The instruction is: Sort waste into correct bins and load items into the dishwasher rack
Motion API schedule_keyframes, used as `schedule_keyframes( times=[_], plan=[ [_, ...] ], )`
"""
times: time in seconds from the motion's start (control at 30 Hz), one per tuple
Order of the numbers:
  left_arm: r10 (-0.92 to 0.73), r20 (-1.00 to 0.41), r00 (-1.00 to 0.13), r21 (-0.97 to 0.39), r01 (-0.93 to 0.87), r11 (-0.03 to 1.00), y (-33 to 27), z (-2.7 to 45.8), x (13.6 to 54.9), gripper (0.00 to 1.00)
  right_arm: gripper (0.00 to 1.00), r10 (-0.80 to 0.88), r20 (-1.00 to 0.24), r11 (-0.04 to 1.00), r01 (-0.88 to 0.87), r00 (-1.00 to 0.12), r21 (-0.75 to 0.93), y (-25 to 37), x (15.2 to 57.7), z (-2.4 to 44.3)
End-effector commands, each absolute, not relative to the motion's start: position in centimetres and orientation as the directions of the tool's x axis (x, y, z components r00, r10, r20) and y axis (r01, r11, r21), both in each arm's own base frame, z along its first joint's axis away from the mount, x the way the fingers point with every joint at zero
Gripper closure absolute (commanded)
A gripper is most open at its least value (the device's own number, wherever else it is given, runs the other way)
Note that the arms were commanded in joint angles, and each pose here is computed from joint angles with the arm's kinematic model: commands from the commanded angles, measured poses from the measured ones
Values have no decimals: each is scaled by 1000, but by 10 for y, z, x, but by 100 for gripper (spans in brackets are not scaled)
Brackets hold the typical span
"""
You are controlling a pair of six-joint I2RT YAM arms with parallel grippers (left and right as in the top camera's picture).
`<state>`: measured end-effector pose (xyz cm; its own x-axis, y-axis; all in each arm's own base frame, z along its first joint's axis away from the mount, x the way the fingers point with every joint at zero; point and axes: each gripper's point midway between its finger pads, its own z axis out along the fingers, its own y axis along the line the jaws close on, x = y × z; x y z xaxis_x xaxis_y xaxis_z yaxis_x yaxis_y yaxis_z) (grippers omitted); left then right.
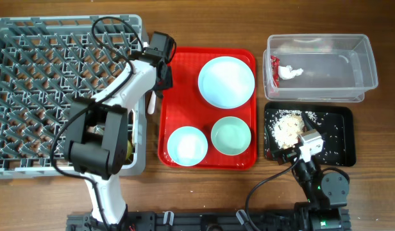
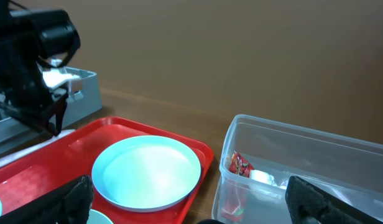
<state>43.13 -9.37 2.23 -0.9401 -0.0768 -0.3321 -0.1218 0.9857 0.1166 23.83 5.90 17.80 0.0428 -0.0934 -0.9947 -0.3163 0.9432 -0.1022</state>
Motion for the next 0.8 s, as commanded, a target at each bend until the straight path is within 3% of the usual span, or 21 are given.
schedule_keyframes(
  times=[0.0, 0.1, 0.17, 0.3, 0.47, 0.57, 0.77],
  plan=[
    [-80, -299, -951, 197, -143, 970, -79, 3, 426, 62, 0, -98, -994, 941, -321, 57, -111, 59, 238, 180],
    [-79, -302, -950, 250, -159, 955, -66, 4, 424, 51, 0, -98, -994, 941, -321, 57, -111, 59, 238, 180],
    [-75, -290, -954, 223, -144, 964, -67, 1, 426, 51, 0, -98, -994, 941, -321, 57, -111, 59, 238, 180],
    [-93, -234, -968, 331, -169, 928, -30, -4, 413, 49, 0, -98, -994, 941, -321, 57, -111, 59, 238, 180],
    [-155, -229, -961, 109, -184, 977, -52, -2, 423, 41, 0, -98, -994, 941, -321, 57, -111, 59, 238, 180],
    [-108, -241, -965, 16, -115, 993, -72, 0, 431, 39, 0, -98, -994, 941, -321, 57, -111, 59, 238, 180],
    [-109, -234, -966, -61, -98, 993, -87, -16, 437, 49, 0, -98, -994, 941, -321, 57, -111, 59, 238, 180]
  ],
)
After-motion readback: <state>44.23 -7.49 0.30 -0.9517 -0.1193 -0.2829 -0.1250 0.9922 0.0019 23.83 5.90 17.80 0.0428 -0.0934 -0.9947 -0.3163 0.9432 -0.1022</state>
